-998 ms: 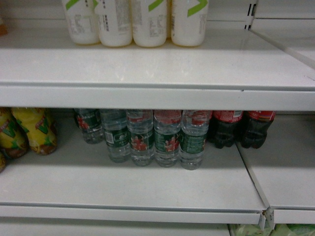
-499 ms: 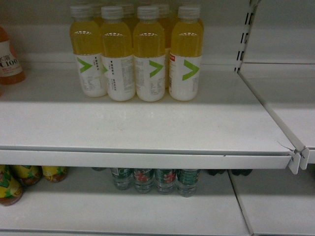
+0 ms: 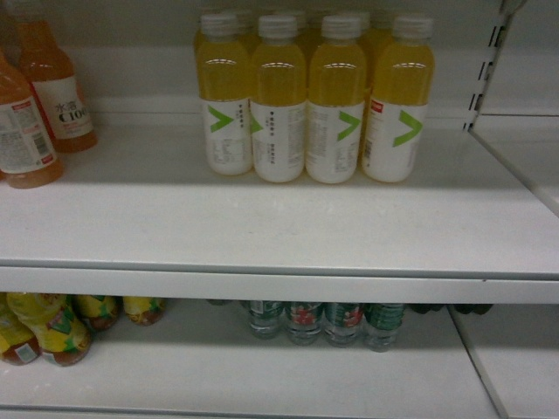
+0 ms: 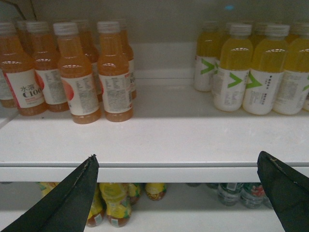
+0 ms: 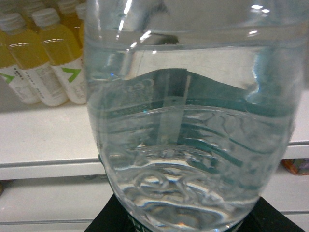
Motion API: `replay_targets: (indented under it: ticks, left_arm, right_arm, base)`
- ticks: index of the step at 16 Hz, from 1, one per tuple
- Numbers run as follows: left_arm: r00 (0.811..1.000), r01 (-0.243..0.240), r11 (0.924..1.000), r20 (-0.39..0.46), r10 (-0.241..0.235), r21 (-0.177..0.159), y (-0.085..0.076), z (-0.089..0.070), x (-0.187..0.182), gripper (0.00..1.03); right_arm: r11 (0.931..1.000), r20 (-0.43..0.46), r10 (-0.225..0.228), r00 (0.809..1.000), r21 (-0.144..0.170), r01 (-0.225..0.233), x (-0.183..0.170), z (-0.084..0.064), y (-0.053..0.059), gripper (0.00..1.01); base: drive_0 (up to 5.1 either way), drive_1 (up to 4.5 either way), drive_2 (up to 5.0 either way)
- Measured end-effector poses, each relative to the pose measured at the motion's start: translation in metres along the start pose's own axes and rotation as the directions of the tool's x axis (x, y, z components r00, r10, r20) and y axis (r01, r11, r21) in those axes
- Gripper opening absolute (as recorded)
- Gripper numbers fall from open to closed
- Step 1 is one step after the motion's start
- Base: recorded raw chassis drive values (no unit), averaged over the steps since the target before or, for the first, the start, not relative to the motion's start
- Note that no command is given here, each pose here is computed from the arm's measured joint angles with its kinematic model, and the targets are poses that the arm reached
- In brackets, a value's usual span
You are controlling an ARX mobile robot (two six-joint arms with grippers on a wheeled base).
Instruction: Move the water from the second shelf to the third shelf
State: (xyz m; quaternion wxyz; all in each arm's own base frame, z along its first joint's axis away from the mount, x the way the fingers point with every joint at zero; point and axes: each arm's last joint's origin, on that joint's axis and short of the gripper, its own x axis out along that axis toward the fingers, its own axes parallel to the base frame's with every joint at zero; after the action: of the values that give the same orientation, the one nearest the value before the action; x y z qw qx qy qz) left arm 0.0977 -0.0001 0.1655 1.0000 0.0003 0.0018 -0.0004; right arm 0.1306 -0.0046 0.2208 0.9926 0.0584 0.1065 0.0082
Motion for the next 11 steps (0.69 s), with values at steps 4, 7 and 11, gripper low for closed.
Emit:
replay_targets:
  ticks: [4,7,11]
  left_arm:
    - [1.0,0.0,1.0,0.0,0.0,0.0,0.0,0.0,0.0,0.98]
    - [1.0,0.0,1.0,0.001,0.0,0.0,0.0,0.0001,0.0,0.98]
    - [1.0,0.0,1.0,0.001,0.0,0.0,0.0,0.0001,0.0,0.98]
  right_arm:
    - [1.0,0.001,0.0,1.0,0.0,0.0,0.0,0.0001,0.0,0.36]
    - [1.0,0.003,0.0,1.0,0.0,0.0,-0.0001,0.0002,0.0,0.36]
    - [1.0,-0.002,0.0,1.0,0.0,0.0,0.0001,-0.0002,-0.0001,0.36]
  base:
    - [-5.0,2.48,2.5]
    - [-4.9,2.54,2.5]
    - [-5.0,2.48,2.5]
